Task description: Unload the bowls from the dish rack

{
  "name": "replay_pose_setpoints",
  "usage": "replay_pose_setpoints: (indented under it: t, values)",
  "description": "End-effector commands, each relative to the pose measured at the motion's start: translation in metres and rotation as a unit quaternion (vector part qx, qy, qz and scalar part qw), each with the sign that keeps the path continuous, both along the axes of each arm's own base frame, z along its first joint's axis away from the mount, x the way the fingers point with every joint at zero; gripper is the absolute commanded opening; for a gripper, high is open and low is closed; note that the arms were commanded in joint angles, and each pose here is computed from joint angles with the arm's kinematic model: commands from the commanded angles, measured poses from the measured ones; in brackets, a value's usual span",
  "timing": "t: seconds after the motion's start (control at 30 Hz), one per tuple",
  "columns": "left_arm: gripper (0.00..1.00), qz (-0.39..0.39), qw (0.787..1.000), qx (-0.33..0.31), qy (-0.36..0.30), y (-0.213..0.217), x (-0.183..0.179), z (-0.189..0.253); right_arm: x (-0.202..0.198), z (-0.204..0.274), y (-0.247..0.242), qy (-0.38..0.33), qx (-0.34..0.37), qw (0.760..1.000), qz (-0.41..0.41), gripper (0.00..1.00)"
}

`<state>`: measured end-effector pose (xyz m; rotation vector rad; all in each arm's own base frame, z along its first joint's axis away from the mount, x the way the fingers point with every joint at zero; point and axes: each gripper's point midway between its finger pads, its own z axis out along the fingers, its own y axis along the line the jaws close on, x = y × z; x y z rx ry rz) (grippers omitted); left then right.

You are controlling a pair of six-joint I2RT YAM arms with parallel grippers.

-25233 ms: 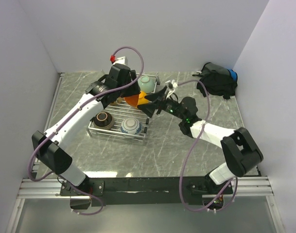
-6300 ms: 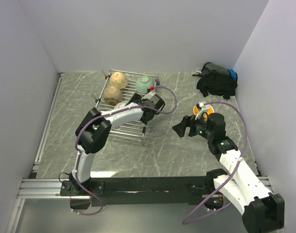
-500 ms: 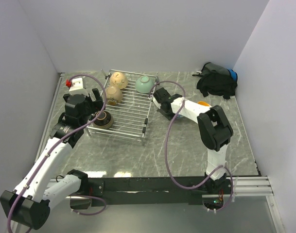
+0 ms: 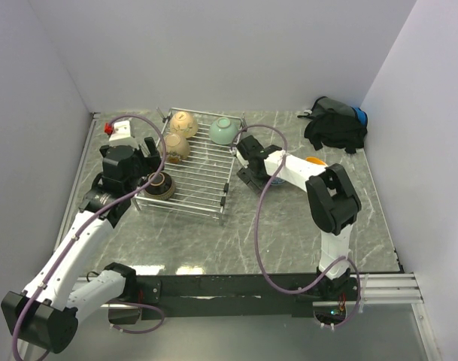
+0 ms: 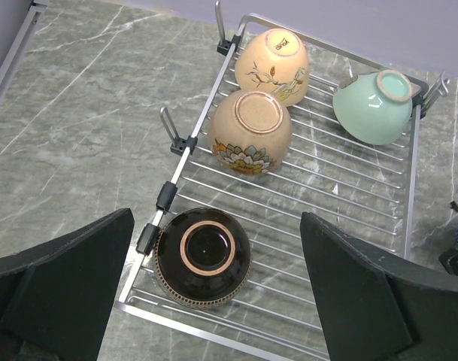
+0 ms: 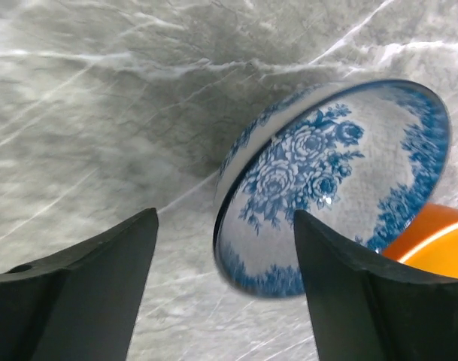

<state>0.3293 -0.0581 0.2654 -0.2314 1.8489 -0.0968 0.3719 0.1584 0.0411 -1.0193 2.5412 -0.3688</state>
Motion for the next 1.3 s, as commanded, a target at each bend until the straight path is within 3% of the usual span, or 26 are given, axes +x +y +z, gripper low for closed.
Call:
replay_pose_setpoints:
  t: [0.0,0.3,0.57,0.7,0.9,1.07,1.27]
  values:
    - [0.99,-0.005,1.000,0.004,-0.012,-0.001,0.004,0.005,-0.001,0.058,0.020,-0.057,0.070,0.996,0.000,0.82]
    - [0.99,-0.002,1.000,0.011,-0.003,0.000,0.006,-0.001,-0.020,0.126,0.014,-0.144,0.157,0.977,-0.019,0.90]
    - [0.99,-0.020,0.998,0.018,0.057,-0.012,0.013,-0.026,-0.045,0.158,0.004,-0.222,0.249,0.942,-0.047,0.95]
    - [0.99,-0.016,0.994,0.029,0.101,-0.014,0.010,-0.033,-0.058,0.150,0.001,-0.240,0.290,0.925,-0.061,0.98]
    - [1.00,0.005,0.985,0.032,0.168,-0.018,0.001,-0.058,-0.079,0.157,0.008,-0.278,0.391,0.876,-0.057,1.00]
    - [0.99,0.028,0.976,0.016,0.213,-0.020,-0.006,-0.089,-0.089,0.151,0.013,-0.278,0.419,0.864,-0.032,1.00]
    - [0.99,0.055,0.972,0.009,0.228,-0.015,0.000,-0.107,-0.097,0.134,0.015,-0.265,0.423,0.866,-0.023,1.00]
